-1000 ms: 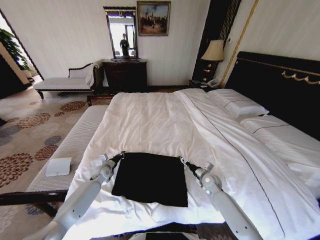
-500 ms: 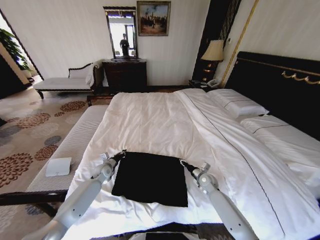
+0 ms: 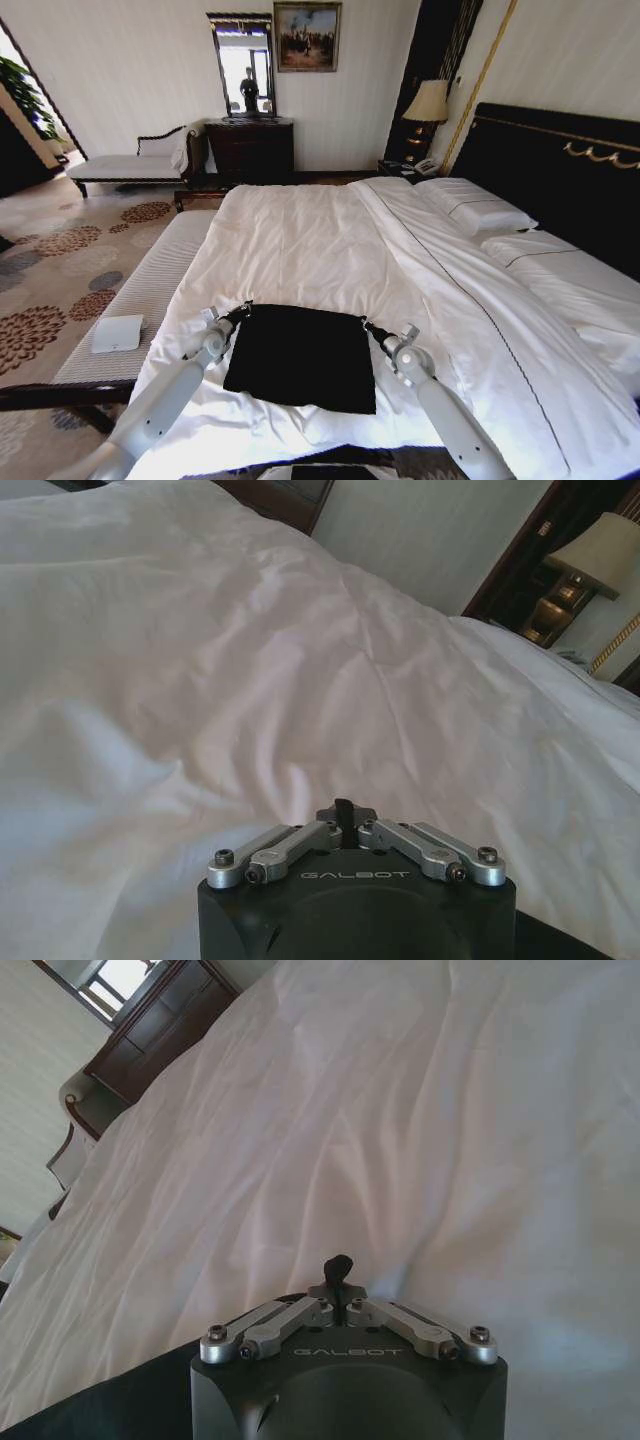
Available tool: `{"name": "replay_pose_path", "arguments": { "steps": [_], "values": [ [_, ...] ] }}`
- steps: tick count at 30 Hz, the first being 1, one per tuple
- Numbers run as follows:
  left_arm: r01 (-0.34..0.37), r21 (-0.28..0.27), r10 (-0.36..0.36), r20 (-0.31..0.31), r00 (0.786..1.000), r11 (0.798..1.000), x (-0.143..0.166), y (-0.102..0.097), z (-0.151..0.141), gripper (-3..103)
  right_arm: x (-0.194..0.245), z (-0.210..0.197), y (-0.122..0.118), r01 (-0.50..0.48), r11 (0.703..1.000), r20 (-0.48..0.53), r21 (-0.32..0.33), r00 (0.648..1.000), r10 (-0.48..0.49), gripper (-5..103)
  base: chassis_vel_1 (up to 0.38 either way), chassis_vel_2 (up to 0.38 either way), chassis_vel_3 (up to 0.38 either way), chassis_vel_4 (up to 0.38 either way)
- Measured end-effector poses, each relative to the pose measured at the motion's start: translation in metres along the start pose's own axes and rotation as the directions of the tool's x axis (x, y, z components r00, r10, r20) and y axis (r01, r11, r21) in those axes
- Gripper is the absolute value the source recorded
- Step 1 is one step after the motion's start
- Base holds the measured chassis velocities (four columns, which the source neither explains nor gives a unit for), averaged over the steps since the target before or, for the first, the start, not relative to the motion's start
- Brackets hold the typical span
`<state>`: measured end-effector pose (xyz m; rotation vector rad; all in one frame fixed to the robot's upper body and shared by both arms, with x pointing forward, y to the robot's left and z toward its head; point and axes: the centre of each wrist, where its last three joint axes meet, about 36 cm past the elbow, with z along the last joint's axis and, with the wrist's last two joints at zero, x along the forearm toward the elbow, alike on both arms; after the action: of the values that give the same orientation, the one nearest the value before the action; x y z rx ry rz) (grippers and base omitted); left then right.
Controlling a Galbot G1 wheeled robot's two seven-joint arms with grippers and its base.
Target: Fold the clothes on the bed.
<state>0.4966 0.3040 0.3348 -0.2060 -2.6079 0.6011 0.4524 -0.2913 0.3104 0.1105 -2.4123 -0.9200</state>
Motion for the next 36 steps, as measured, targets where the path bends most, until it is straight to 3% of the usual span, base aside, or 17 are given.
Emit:
{"name": "replay_pose_path", "arguments": {
  "steps": [8, 11, 14, 16, 17, 22, 25, 27, 36],
  "values": [
    [-0.022, -0.021, 0.023, 0.048, 0.999, 1.000, 0.013, -0.010, -0.017, 2, 0.022, -0.021, 0.032, 0.069, 0.996, 0.052, 0.050, 0.996, -0.072, 1, 0.000, 0.000, 0.000, 0.000],
    [-0.050, -0.029, 0.053, 0.116, 0.992, 0.998, 0.030, -0.032, -0.044, 2, 0.048, -0.053, 0.068, 0.140, 0.981, 0.125, 0.134, 0.980, -0.157, 1, 0.000, 0.000, 0.000, 0.000],
    [-0.069, -0.031, 0.072, 0.146, 0.987, 0.997, 0.039, -0.044, -0.059, 2, 0.058, -0.068, 0.082, 0.165, 0.973, 0.154, 0.163, 0.970, -0.190, 1, 0.000, 0.000, 0.000, 0.000],
    [-0.107, -0.056, 0.116, 0.204, 0.972, 0.993, 0.057, -0.063, -0.085, 2, 0.075, -0.086, 0.098, 0.187, 0.959, 0.193, 0.214, 0.954, -0.229, 1, 0.000, 0.000, 0.000, 0.000],
    [-0.107, -0.056, 0.116, 0.204, 0.972, 0.993, 0.057, -0.063, -0.085, 2, 0.075, -0.086, 0.098, 0.187, 0.959, 0.193, 0.214, 0.954, -0.229, 1, 0.000, 0.000, 0.000, 0.000],
    [-0.183, -0.126, 0.214, 0.309, 0.927, 0.975, 0.106, -0.097, -0.140, 2, 0.118, -0.112, 0.136, 0.214, 0.923, 0.277, 0.320, 0.911, -0.307, 1, 0.000, 0.000, 0.000, 0.000],
    [-0.198, -0.149, 0.238, 0.336, 0.911, 0.969, 0.120, -0.104, -0.154, 2, 0.132, -0.116, 0.146, 0.222, 0.908, 0.297, 0.356, 0.894, -0.335, 1, 0.000, 0.000, 0.000, 0.000],
    [-0.219, -0.173, 0.270, 0.371, 0.889, 0.960, 0.141, -0.114, -0.173, 2, 0.154, -0.122, 0.159, 0.240, 0.882, 0.316, 0.406, 0.868, -0.382, 1, 0.000, 0.000, 0.000, 0.000],
    [-0.242, -0.210, 0.311, 0.410, 0.858, 0.947, 0.188, -0.128, -0.177, 2, 0.181, -0.130, 0.168, 0.261, 0.865, 0.335, 0.429, 0.843, -0.420, 1, 0.000, 0.000, 0.000, 0.000]
  ]
}}
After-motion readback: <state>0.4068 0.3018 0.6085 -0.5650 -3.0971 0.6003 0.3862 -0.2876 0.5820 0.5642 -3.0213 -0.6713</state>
